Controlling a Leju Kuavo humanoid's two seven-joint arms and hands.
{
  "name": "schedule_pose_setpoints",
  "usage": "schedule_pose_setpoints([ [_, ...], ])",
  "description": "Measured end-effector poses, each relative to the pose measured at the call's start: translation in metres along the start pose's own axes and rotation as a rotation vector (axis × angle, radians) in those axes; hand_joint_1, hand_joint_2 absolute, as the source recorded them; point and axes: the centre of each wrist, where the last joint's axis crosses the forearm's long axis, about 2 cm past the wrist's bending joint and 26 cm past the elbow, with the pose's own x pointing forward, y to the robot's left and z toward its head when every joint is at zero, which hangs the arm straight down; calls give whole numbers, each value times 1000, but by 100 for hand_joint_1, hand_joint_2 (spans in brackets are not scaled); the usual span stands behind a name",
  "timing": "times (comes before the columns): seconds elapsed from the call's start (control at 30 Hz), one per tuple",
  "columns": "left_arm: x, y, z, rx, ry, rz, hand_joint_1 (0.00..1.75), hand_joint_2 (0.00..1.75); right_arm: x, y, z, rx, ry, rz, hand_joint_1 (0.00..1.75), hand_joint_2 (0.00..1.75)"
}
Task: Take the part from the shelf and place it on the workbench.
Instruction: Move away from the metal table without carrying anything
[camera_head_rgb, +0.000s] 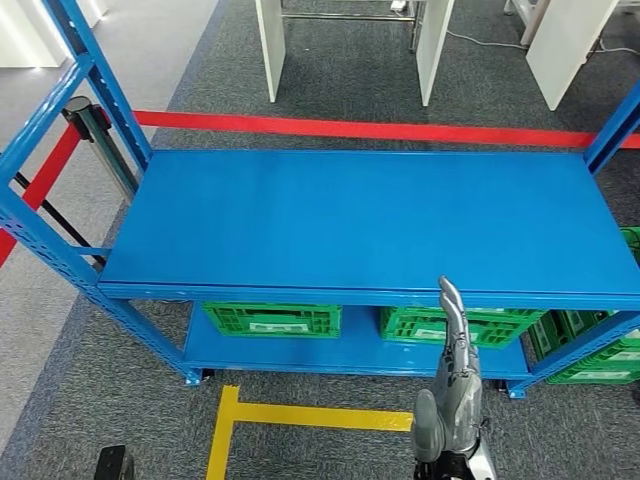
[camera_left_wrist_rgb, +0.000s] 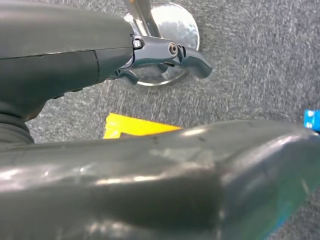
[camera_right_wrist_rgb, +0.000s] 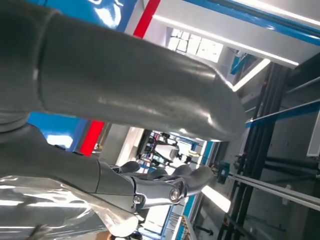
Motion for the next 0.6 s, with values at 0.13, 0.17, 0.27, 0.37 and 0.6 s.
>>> schedule_pose_setpoints([
  [0.13, 0, 0, 0, 0, -1, 0, 0, 0, 0, 0, 0, -1, -1, 3, 0, 0],
  [0.17, 0, 0, 0, 0, -1, 1, 0, 0, 0, 0, 0, -3, -2, 9, 0, 0],
  [0.27, 0, 0, 0, 2, -1, 5, 0, 0, 1, -2, 2, -26, -9, 57, 0, 0],
  [0.37, 0, -1, 0, 8, 2, 17, 0, 0, 3, -10, 7, -81, -13, 161, 0, 0],
  [0.6, -4, -2, 2, 34, 16, 60, 0, 0, 6, -40, 25, -133, -62, 500, 0, 0],
])
